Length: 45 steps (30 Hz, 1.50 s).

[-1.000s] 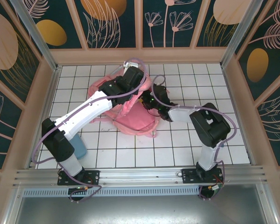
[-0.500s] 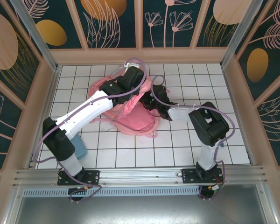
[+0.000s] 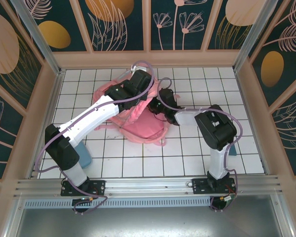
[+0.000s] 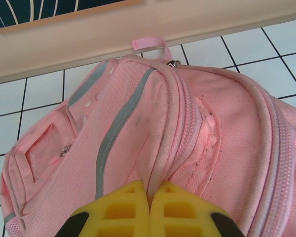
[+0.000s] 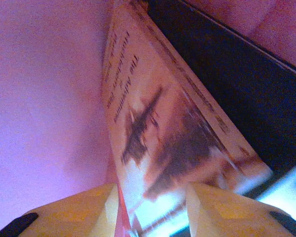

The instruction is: Pack books, pencil case, and school supplies into a backpack

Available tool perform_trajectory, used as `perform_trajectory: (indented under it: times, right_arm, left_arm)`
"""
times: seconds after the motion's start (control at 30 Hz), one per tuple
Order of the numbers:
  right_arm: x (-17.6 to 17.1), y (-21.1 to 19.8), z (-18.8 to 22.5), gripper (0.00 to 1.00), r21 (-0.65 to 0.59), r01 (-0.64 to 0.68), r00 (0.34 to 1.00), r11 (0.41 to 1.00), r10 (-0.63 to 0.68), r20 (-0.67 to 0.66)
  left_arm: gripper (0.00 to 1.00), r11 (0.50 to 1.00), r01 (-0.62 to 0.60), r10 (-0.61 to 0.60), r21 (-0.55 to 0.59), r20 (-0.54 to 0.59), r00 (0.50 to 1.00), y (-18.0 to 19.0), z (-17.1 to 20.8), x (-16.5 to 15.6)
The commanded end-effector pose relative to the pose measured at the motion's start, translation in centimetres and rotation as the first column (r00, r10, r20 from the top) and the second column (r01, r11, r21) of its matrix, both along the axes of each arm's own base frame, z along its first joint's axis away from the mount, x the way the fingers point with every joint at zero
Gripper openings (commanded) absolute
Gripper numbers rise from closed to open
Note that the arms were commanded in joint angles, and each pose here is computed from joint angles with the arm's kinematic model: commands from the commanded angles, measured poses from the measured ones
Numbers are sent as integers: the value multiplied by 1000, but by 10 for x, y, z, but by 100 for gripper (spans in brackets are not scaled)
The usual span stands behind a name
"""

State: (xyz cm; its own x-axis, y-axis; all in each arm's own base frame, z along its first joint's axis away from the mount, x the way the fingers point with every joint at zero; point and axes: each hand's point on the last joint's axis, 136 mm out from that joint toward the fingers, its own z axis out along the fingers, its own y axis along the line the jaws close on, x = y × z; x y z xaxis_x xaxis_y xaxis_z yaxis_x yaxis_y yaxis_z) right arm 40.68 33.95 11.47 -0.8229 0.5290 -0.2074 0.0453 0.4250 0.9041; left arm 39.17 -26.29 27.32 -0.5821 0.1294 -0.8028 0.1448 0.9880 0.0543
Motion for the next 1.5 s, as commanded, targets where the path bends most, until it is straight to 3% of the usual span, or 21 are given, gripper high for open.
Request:
perform_trajectory:
  times: [0.0, 0.23, 0.4, 0.57, 0.63, 0.83, 1.0, 1.2, 1.33, 1.47]
  right_arm:
    - [-22, -19, 33, 45, 32, -31, 998, 999, 29, 60]
    - [-73, -75, 32, 51, 5, -2, 1000, 1000, 2, 1]
    - [-83, -138, 24, 53, -139, 131, 991, 982, -132, 1]
    - [-87, -195, 32, 55, -286, 264, 964, 921, -258, 59]
    - [-88, -209, 39, 55, -322, 300, 954, 898, -289, 83]
    - [-97, -227, 56, 55, -437, 324, 946, 839, -299, 129]
    - [-110, -206, 67, 56, -559, 287, 958, 778, -234, 166]
    - [-131, -129, 63, 53, -609, 145, 987, 780, -75, 140]
    - [-145, -66, 42, 50, -662, 39, 993, 748, 42, 106]
    - [-155, -23, 12, 45, -721, -31, 993, 692, 104, 57]
  left_arm:
    - [0, 991, -39, 53, -131, 107, 993, -4, 36, 20]
    - [0, 983, 15, -1, -184, 76, 997, -29, 23, 40]
    - [0, 954, 129, -117, -270, 60, 991, -72, 18, 54]
    - [1, 899, 218, -212, -381, 58, 975, -113, 13, 72]
    - [10, 879, 223, -222, -422, 53, 974, -122, 11, 82]
    - [58, 865, 143, -171, -481, -15, 985, -98, 1, 90]
    - [73, 875, -22, -23, -484, -88, 996, -24, -25, 71]
    - [77, 806, -219, 122, -550, -208, 971, 68, -66, 22]
    - [76, 741, -307, 151, -597, -298, 943, 97, -97, -8]
    - [75, 713, -376, 186, -592, -357, 915, 115, -125, -26]
